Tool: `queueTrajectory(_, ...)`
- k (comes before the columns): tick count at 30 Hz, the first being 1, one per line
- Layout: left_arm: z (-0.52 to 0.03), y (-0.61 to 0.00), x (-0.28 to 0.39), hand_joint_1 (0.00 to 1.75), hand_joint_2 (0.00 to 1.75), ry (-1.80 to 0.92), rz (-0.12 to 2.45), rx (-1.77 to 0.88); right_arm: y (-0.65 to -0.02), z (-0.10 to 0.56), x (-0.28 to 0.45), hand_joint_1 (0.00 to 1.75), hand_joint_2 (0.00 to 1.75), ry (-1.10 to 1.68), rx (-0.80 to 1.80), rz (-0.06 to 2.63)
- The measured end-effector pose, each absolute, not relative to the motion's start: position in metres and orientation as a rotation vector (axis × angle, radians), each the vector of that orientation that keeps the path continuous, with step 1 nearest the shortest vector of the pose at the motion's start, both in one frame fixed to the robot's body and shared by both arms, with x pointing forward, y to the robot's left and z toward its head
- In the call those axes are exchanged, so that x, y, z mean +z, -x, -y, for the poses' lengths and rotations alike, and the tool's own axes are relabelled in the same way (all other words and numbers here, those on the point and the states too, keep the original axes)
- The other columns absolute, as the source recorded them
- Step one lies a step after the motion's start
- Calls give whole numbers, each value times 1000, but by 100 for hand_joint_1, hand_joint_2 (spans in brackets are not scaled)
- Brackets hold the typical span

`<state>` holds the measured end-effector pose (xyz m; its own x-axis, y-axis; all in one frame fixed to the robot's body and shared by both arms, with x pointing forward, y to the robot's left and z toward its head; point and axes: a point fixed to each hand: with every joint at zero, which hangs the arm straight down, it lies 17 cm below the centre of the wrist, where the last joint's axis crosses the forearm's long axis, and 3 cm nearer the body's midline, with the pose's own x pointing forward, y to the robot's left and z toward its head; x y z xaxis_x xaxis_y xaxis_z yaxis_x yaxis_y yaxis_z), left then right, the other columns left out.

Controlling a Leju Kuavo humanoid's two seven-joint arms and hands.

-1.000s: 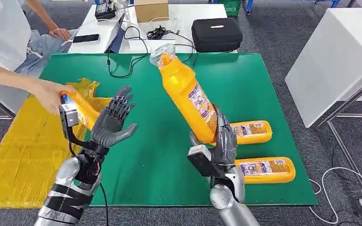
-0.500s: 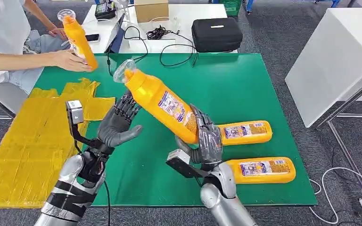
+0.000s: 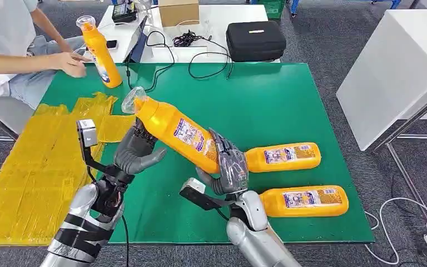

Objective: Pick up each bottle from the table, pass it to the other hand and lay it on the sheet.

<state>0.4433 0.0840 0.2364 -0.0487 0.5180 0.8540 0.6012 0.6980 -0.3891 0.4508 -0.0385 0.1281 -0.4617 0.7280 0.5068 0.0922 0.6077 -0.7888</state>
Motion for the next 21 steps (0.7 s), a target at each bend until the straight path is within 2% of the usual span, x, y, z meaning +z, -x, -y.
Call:
queueTrajectory(14,-85,-444,237,0,175,908,1698,-85,-450,36,119,175,175,649,910,1905)
queueTrajectory(17,-89,-447,228,0,175,923,1673,-53,-440,7,113,175,175,747,1089,1930)
queueTrajectory(21,-91,-449,221,0,175,928,1659,-31,-436,-2,111,175,175,762,1130,1934)
